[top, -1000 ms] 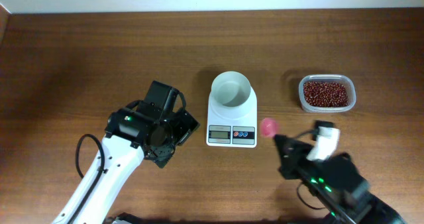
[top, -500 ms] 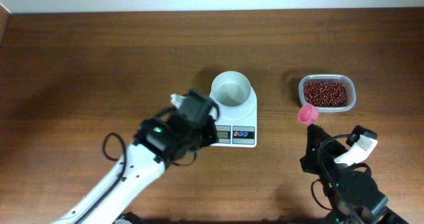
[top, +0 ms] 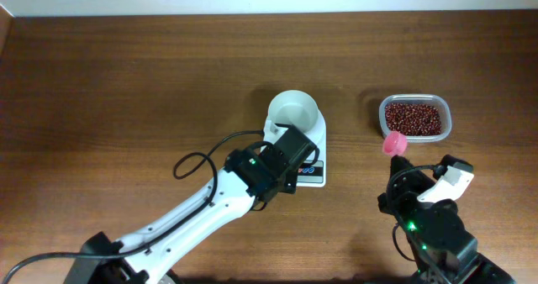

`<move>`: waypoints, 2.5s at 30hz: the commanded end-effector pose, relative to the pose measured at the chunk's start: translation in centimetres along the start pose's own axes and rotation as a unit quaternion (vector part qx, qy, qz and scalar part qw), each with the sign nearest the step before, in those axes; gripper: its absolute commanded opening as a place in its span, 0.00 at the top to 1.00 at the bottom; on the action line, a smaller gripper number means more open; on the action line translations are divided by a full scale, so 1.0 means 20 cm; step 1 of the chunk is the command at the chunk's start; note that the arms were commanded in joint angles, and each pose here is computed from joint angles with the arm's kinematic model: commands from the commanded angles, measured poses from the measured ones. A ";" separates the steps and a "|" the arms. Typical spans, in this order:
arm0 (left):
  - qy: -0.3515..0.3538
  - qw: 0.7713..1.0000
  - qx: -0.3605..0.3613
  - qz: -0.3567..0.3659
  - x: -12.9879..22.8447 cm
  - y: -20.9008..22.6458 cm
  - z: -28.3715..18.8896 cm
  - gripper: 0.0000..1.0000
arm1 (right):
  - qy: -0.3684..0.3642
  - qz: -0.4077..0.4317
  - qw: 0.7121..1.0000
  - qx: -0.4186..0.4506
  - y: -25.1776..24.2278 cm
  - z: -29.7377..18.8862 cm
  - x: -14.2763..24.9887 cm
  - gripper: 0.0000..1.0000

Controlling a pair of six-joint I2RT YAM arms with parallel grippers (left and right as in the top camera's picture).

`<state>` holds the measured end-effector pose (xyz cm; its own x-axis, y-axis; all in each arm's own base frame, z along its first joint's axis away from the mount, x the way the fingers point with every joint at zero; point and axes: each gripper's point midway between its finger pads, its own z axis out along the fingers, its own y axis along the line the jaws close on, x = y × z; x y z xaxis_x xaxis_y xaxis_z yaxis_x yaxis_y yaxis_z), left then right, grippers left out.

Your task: Scoop and weigh 50g on scale

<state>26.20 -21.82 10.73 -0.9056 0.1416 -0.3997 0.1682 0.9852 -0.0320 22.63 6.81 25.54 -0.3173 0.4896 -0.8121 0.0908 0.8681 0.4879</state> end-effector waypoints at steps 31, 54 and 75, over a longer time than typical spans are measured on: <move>-0.005 0.943 0.034 0.331 0.00 -0.27 0.46 1.00 | -0.081 -0.092 0.991 0.057 0.15 -0.02 -0.39 0.96; 0.008 0.941 0.028 0.337 0.01 -0.25 0.53 1.00 | -0.075 -0.095 0.991 0.054 0.16 -0.01 -0.38 0.96; -0.214 0.946 0.040 0.239 -0.43 0.09 -0.63 0.58 | -0.109 -0.131 0.983 0.072 0.20 0.03 -0.45 0.96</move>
<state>28.46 -22.89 22.21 -0.4973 0.5741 -0.6505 0.6347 0.7519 0.1784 25.77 5.70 34.04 -0.1466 0.3044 -0.9412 0.1618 0.9460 0.2808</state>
